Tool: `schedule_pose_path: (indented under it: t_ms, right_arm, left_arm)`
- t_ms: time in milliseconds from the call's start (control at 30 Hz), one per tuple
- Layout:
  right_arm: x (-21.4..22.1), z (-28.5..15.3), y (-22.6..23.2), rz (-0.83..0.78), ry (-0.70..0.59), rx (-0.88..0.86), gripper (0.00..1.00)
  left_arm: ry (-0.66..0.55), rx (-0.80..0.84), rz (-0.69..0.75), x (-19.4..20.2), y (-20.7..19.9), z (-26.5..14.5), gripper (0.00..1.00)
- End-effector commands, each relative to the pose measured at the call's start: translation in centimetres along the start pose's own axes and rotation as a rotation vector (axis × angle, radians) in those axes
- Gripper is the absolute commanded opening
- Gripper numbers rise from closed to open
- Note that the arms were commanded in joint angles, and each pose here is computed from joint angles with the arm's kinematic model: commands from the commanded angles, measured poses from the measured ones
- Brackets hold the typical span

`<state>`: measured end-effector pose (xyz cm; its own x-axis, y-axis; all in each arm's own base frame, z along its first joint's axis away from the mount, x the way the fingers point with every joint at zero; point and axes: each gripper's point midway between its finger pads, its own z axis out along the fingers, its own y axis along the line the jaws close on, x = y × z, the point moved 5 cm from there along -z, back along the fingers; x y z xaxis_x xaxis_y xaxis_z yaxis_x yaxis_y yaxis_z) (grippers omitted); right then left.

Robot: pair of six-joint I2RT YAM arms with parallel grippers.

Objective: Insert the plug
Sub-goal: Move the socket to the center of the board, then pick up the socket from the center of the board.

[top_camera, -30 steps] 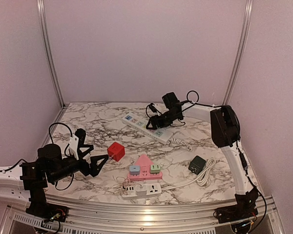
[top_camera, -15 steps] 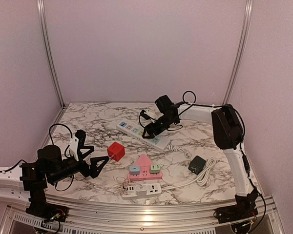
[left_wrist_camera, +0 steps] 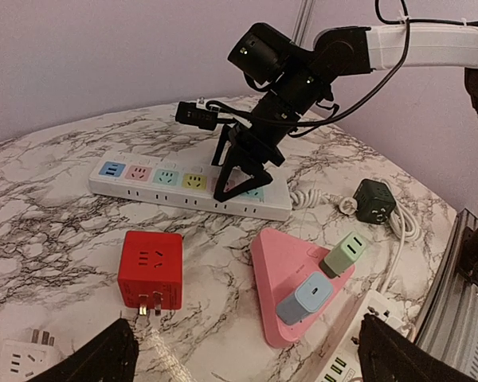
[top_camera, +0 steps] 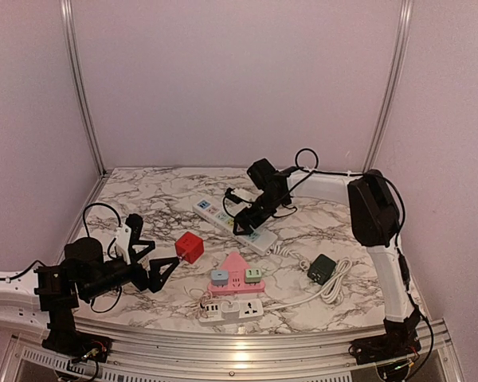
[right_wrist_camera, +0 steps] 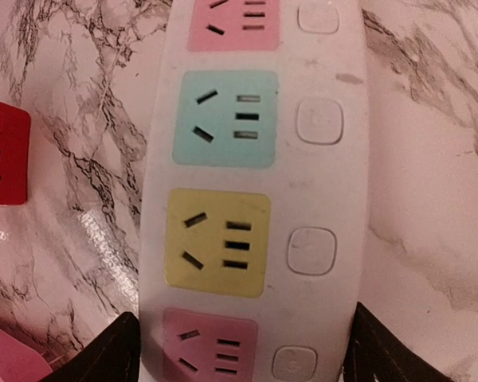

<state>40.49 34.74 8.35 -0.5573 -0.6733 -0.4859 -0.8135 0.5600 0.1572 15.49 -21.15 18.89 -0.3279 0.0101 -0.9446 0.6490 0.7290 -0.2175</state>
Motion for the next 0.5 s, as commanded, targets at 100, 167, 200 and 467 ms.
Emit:
schedule_pose_path:
  t_ms: [100,167,200,467]
  right_arm:
    - [4.9,1.6,0.3,-0.028,0.239,0.099,0.69]
    - [4.9,1.6,0.8,-0.068,0.25,0.107,0.65]
    - [5.0,1.7,1.2,-0.095,0.26,0.11,0.64]
    - [7.4,1.6,2.7,-0.213,0.337,0.114,0.62]
  left_arm:
    - [-0.03,0.018,0.004,-1.1,-0.6,0.2,0.99]
    - [-0.027,0.016,0.008,-1.1,-0.6,0.3,0.99]
    - [-0.026,0.006,0.01,-1.1,-0.5,0.4,0.99]
    - [0.046,-0.287,0.101,-2.1,1.8,2.9,0.99]
